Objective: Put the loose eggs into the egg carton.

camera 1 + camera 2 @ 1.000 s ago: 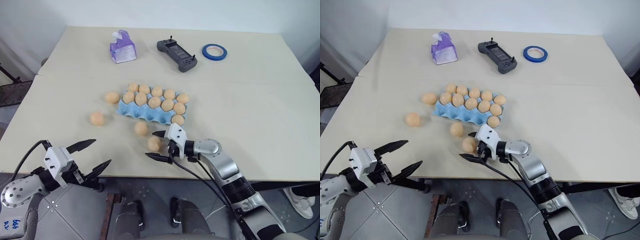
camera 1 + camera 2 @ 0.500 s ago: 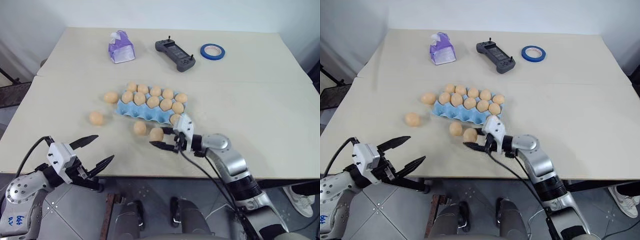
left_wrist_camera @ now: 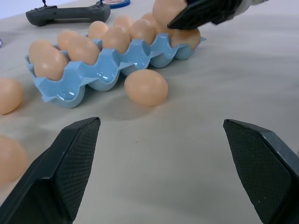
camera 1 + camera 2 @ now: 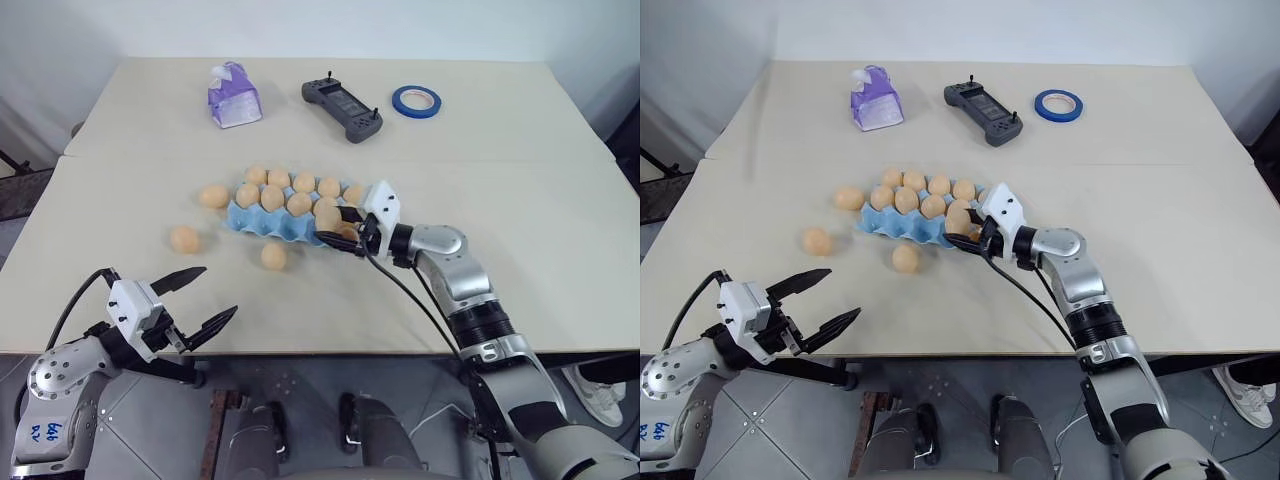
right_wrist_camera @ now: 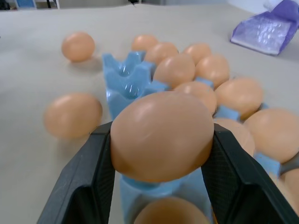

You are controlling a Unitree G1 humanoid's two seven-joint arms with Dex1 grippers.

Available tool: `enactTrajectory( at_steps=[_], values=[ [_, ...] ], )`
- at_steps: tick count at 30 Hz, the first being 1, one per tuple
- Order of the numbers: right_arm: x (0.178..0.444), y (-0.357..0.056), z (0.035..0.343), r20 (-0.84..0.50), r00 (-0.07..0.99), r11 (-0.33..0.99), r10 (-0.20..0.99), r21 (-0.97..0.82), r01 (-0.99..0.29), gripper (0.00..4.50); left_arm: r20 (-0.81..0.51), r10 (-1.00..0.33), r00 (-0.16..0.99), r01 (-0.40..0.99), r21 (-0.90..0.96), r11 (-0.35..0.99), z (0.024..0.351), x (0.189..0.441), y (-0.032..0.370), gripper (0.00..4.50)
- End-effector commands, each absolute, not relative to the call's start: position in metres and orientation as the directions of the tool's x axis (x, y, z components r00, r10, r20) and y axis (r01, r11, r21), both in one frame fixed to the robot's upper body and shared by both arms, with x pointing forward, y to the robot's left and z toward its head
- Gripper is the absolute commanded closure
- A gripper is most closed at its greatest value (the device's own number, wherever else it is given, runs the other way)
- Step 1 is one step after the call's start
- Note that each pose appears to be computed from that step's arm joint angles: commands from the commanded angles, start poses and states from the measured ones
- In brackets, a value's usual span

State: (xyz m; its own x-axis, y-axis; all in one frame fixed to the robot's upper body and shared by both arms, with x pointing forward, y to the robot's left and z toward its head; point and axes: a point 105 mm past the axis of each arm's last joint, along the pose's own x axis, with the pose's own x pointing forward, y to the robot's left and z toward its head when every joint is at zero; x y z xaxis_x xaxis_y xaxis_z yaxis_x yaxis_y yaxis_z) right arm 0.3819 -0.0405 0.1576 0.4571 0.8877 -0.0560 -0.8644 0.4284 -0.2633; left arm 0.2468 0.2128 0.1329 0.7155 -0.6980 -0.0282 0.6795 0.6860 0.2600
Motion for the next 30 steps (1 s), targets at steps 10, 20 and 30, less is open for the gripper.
enactTrajectory(
  at_steps=[10,20,30],
  values=[
    [0.358,-0.069,0.192,0.057,0.416,0.411,0.908,-0.328,-0.851,0.04,-0.017,-0.681,0.732,0.667,0.217,0.713,0.14,0.244,0.216,0.0],
    [0.294,-0.173,0.171,0.136,0.46,0.479,0.878,-0.289,-0.829,0.04,-0.021,-0.622,0.783,0.613,0.2,0.765,0.137,0.268,0.236,0.0],
    [0.268,-0.17,0.135,0.062,0.424,0.421,0.904,-0.31,-0.853,0.04,-0.061,-0.638,0.768,0.638,0.156,0.754,0.128,0.287,0.215,0.0]
  ],
)
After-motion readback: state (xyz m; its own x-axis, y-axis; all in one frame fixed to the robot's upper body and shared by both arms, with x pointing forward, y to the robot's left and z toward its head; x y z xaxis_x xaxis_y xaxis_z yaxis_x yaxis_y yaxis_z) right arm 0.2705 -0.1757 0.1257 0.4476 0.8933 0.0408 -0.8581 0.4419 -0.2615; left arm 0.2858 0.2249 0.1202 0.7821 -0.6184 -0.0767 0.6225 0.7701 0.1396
